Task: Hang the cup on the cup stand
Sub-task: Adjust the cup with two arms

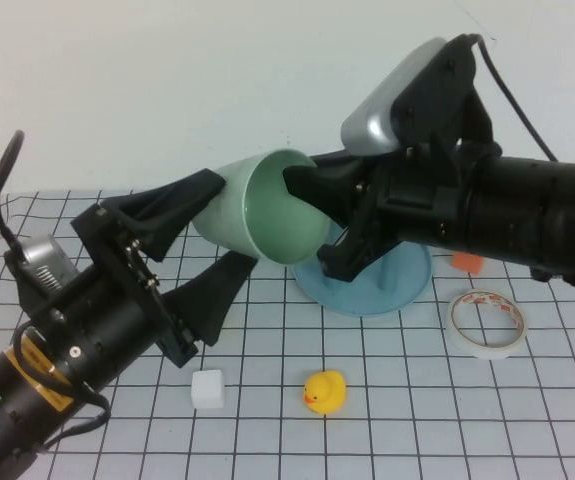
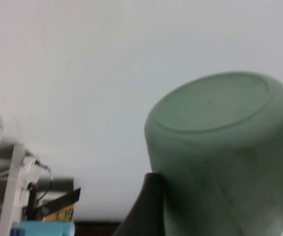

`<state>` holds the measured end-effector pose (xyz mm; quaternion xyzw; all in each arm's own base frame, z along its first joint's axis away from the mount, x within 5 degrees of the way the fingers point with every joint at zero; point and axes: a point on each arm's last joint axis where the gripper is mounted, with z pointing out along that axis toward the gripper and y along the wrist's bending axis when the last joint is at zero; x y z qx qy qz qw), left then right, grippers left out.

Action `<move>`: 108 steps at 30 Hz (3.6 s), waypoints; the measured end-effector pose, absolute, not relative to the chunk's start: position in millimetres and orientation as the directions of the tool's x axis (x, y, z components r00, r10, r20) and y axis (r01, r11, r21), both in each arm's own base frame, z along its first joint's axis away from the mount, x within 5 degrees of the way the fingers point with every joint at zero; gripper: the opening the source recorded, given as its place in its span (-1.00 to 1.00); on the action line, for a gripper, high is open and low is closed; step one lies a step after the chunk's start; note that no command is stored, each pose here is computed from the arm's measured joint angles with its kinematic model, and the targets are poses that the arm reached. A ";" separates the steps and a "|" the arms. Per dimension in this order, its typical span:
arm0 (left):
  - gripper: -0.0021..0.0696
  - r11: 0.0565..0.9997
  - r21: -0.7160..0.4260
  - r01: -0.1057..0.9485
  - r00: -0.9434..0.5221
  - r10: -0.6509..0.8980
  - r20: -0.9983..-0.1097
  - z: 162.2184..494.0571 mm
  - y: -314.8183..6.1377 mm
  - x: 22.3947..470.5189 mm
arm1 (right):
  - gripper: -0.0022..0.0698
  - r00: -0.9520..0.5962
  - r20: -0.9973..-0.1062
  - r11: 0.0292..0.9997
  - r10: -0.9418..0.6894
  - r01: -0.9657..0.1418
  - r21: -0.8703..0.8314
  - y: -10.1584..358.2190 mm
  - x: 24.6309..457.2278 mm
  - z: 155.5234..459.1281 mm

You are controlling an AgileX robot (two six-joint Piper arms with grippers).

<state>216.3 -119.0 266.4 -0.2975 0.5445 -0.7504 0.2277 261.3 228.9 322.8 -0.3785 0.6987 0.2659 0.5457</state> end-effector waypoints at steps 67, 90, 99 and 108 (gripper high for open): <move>0.69 0.000 -0.967 0.253 -0.645 -0.745 -0.169 250.2 -116.1 230.6 | 0.36 0.032 -0.936 0.434 -0.350 -0.880 -0.193 245.4 261.4 305.3; 0.68 0.116 -0.688 0.717 -0.522 -0.566 -0.639 335.7 -145.0 252.6 | 0.53 -0.070 -0.927 0.432 -0.370 -0.896 -0.105 188.2 185.6 340.3; 0.68 0.168 -0.581 0.797 -0.430 -0.518 -0.739 346.3 -148.6 254.0 | 0.26 -0.020 -0.945 0.315 -0.326 -0.945 -0.089 169.3 143.1 363.5; 0.68 0.143 -0.625 0.767 -0.468 -0.542 -0.698 349.0 -147.9 256.0 | -0.86 -0.152 -0.949 0.327 -0.275 -0.943 0.056 186.0 159.7 349.0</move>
